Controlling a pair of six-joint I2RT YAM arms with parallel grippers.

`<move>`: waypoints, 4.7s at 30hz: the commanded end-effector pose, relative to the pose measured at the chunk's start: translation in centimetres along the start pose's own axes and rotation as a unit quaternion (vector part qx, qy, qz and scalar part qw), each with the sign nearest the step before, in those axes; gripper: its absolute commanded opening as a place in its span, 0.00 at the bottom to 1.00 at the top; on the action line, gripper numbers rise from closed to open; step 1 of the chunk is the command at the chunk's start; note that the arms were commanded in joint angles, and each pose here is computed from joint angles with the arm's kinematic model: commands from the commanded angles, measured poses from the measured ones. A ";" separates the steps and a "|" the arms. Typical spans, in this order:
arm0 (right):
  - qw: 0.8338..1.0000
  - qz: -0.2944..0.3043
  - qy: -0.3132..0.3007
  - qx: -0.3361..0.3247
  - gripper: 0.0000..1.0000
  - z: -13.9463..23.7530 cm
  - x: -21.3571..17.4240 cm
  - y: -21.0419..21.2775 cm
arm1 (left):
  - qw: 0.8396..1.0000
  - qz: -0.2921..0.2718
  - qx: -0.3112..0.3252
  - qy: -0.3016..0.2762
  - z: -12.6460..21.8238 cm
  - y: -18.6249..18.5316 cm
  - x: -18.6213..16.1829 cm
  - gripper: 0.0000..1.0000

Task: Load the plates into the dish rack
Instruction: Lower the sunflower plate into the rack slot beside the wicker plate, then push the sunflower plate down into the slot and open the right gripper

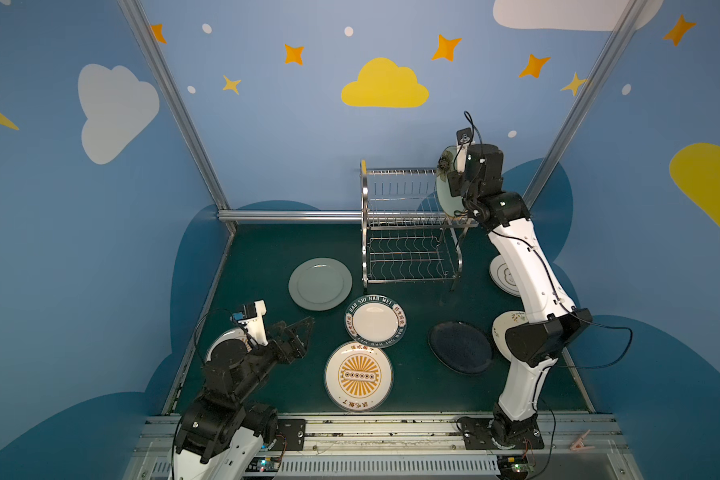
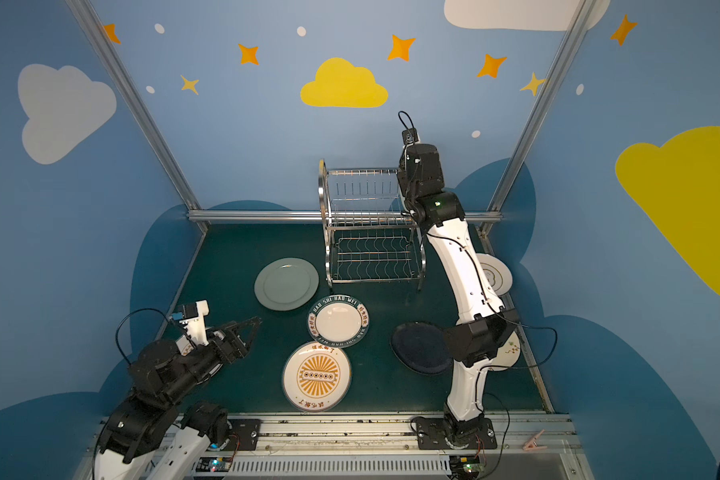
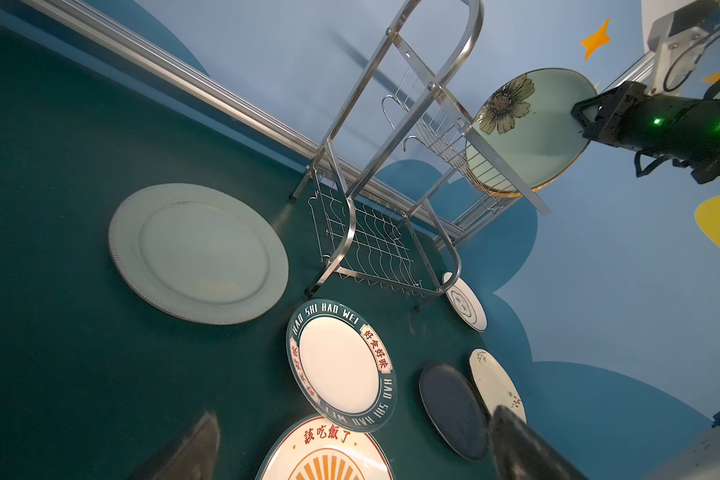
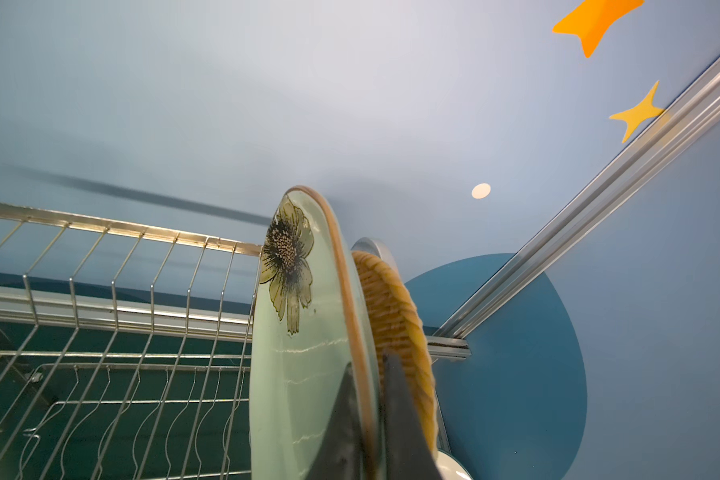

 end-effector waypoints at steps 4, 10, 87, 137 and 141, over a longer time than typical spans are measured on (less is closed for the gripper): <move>0.997 -0.045 -0.061 -0.033 0.00 2.5 3.0 -2.5 | 1.000 -0.010 -0.009 -0.009 0.2 -0.2 0.1 1.00; 0.996 -0.046 -0.067 -0.022 0.00 2.9 2.9 -2.0 | 1.000 -0.011 -0.010 -0.008 0.2 -0.2 0.1 1.00; 0.993 0.032 -0.010 -0.114 0.00 3.1 3.3 -0.4 | 1.000 -0.012 -0.019 -0.008 0.3 -0.5 0.1 1.00; 0.994 0.018 0.045 -0.101 0.18 2.5 0.2 0.9 | 1.000 -0.012 -0.016 -0.010 0.4 -0.4 0.1 1.00; 0.994 0.021 0.040 -0.096 0.26 2.4 0.4 1.0 | 1.000 -0.012 -0.015 -0.010 0.4 -0.3 0.1 1.00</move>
Point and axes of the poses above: each gripper's point midway between its finger pads, its own z axis back along the fingers, its own y axis along the line the jaws close on, x = y × z, the point moved 4 cm from there along z, back along the fingers, and after that the axes turned 11 degrees about z, right-handed, at the moved point
